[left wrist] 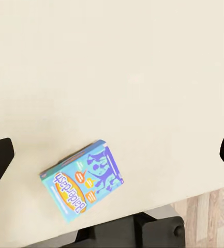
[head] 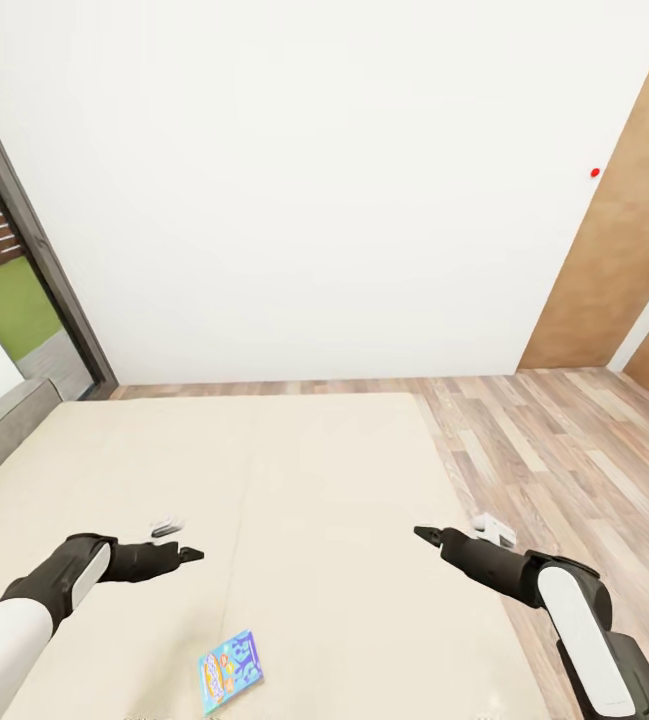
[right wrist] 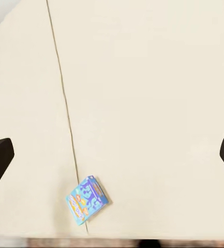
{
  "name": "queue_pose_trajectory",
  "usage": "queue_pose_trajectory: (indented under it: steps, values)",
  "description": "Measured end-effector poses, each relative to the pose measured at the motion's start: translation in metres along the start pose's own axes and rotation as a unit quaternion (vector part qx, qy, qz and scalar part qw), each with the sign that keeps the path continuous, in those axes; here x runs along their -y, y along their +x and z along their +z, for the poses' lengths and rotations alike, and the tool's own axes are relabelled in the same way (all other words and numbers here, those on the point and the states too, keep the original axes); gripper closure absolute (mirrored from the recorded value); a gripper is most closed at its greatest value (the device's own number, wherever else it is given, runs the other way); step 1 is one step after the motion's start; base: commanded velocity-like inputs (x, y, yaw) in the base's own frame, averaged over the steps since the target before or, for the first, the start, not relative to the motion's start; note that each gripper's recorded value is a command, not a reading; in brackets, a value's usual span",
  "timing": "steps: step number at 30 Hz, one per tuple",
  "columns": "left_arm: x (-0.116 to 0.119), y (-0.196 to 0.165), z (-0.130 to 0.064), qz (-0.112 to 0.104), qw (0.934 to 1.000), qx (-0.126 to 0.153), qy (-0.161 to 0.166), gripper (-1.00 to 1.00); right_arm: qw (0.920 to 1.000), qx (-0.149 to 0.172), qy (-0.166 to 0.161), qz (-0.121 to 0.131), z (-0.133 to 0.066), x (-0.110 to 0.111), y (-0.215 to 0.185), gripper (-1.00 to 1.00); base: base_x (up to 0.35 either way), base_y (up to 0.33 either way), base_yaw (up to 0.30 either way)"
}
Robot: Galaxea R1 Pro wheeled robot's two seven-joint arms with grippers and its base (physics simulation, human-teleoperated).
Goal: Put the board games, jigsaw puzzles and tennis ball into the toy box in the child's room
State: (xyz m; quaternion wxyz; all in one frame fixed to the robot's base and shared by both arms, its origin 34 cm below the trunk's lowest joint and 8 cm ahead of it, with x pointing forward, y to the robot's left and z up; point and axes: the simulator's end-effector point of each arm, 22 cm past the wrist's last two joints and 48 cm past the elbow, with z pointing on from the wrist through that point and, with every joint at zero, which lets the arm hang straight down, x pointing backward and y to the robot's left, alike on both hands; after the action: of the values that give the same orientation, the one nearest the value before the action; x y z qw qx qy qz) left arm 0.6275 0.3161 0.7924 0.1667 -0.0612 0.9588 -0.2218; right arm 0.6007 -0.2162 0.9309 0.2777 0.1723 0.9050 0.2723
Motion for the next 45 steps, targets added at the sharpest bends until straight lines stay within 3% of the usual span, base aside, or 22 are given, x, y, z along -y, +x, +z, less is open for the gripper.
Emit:
queue_pose_trajectory:
  steps: [8, 24, 26, 29, 34, 39, 45]
  values:
    - [-0.003, 0.006, 0.005, -0.002, 1.0, -0.006, -0.002, -1.0, 0.9997, -0.023, -0.003, 0.0, 0.004, -0.001, 0.011, -1.0, 0.0, 0.0, 0.0]
    - [0.005, 0.016, 0.023, 0.001, 0.9999, -0.015, 0.006, -1.0, 0.9996, -0.011, -0.026, -0.004, 0.012, -0.019, -0.014, -1.0, 0.0, 0.0, 0.0]
    - [0.004, 0.017, 0.025, 0.0, 0.9998, -0.017, 0.006, -1.0, 0.9991, -0.012, -0.04, -0.001, 0.012, -0.024, -0.013, -1.0, 0.0, 0.0, 0.0]
    - [0.006, 0.019, 0.028, -0.001, 0.9998, -0.019, 0.008, -1.0, 0.9952, -0.015, -0.096, 0.011, 0.009, -0.046, -0.013, -1.0, 0.0, 0.0, 0.0]
    - [0.006, 0.023, 0.032, -0.002, 0.9997, -0.023, 0.009, -1.0, 0.9865, -0.016, -0.161, 0.026, 0.001, -0.068, -0.015, -1.0, 0.0, 0.0, 0.0]
    - [0.005, 0.026, 0.035, -0.004, 0.9996, -0.027, 0.009, -1.0, 0.9781, -0.006, -0.203, 0.045, -0.011, -0.072, -0.024, -1.0, 0.0, 0.0, 0.0]
    - [0.005, 0.03, 0.039, -0.006, 0.9994, -0.031, 0.011, -1.0, 0.973, 0.009, -0.221, 0.064, -0.019, -0.065, -0.037, -1.0, 0.0, 0.0, 0.0]
